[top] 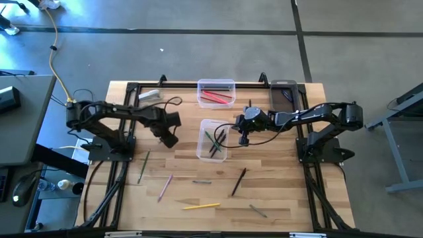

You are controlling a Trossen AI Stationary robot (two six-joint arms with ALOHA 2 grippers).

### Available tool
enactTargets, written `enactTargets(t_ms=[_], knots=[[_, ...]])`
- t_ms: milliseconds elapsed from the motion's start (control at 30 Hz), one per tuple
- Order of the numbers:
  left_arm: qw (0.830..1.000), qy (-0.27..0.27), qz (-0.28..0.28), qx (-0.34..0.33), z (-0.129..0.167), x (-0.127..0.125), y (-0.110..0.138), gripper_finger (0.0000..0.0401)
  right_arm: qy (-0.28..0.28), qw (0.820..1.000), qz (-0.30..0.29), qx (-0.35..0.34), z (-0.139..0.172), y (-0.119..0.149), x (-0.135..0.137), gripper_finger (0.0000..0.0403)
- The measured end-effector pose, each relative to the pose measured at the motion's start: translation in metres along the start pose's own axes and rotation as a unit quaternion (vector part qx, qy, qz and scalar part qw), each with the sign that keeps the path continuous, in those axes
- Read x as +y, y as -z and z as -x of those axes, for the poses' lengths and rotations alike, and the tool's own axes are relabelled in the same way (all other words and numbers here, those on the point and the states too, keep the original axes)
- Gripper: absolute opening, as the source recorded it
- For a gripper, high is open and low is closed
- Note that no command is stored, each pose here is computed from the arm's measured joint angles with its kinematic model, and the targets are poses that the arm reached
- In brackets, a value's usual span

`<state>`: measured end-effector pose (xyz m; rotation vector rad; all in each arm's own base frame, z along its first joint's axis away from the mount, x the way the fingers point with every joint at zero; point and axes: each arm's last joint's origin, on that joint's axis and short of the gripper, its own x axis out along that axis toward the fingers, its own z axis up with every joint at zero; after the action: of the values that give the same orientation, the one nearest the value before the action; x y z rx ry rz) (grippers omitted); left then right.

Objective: Sort crayons/erasers/pens/pencils in bins
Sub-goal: Put the gray crayon into the transparent black bin

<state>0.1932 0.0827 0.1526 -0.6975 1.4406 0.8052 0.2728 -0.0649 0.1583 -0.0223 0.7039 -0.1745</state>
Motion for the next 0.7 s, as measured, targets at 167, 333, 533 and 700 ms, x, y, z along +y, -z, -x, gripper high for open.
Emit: enactTargets(t_ms=[167, 333, 533, 700], knots=[[1.000, 0.001, 0.006, -0.007, -0.007, -0.004, 0.005, 0.0162, 0.000, 1.000, 0.000, -0.002, 0.000, 0.000, 0.000, 0.0000], [1.000, 0.007, 0.018, -0.014, -0.016, -0.004, 0.008, 0.0167, 0.000, 1.000, 0.000, -0.003, 0.000, 0.000, 0.000, 0.0000], [0.999, 0.022, 0.024, -0.006, -0.023, -0.002, 0.013, 0.0118, 0.000, 1.000, 0.000, -0.003, 0.000, -0.001, 0.000, 0.0000], [1.000, 0.025, 0.016, -0.008, -0.023, -0.002, 0.013, 0.0064, 0.000, 1.000, 0.000, -0.003, 0.000, -0.001, 0.000, 0.0000]])
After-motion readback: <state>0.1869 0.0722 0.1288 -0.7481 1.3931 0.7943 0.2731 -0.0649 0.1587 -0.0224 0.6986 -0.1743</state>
